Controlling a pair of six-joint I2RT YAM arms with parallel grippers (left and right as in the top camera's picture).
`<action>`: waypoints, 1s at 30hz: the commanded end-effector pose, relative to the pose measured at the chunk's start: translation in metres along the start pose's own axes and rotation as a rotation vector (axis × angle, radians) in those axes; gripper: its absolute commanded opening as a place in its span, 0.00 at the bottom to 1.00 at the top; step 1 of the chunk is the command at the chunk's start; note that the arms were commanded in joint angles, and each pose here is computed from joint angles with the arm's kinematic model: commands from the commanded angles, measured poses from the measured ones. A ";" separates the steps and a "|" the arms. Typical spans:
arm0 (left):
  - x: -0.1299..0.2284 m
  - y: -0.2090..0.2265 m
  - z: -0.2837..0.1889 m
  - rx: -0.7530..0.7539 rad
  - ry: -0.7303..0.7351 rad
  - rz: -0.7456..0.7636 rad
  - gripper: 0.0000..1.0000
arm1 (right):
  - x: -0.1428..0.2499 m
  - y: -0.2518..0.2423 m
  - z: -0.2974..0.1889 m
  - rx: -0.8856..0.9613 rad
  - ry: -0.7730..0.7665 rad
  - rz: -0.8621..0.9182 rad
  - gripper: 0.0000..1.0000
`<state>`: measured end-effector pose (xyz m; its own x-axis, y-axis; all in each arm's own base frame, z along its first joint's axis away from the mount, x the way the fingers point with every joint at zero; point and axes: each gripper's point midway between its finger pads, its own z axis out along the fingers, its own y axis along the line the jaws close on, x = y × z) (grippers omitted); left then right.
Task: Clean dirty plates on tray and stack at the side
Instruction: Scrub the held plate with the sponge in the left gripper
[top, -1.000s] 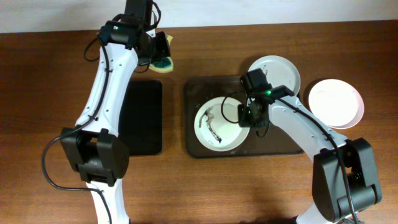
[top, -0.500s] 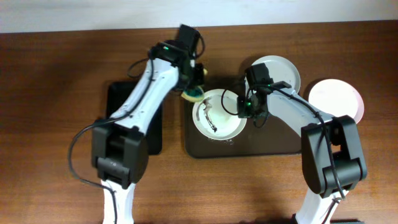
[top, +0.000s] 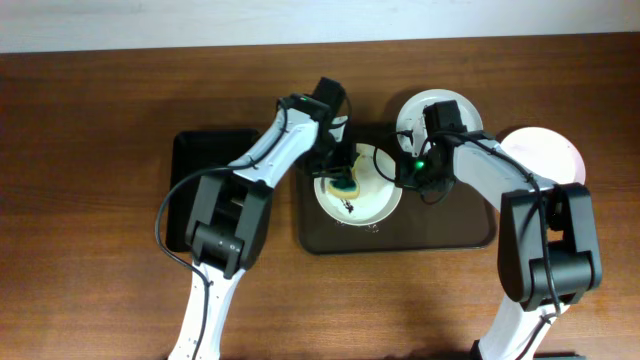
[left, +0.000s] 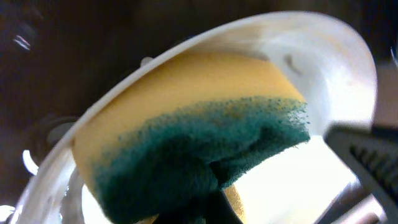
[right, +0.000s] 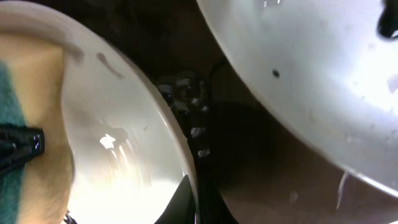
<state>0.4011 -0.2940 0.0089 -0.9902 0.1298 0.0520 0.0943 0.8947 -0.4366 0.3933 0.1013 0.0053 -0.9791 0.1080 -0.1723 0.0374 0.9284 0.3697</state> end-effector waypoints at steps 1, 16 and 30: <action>0.071 0.010 0.037 0.076 0.319 0.032 0.00 | 0.022 -0.008 0.018 -0.015 0.067 0.035 0.04; -0.038 0.100 0.014 -0.642 -0.441 -0.374 0.00 | 0.021 -0.008 0.018 -0.024 0.062 0.038 0.04; -0.002 0.067 0.026 -0.313 -0.014 -0.084 0.00 | 0.020 -0.007 0.018 -0.029 0.060 0.035 0.04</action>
<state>0.4382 -0.2636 0.0065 -0.9935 -0.1043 -0.0451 -0.0902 0.9656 -0.2439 0.3948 0.1120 0.0071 -0.9760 0.1482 -0.1598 0.0607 0.8891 0.4537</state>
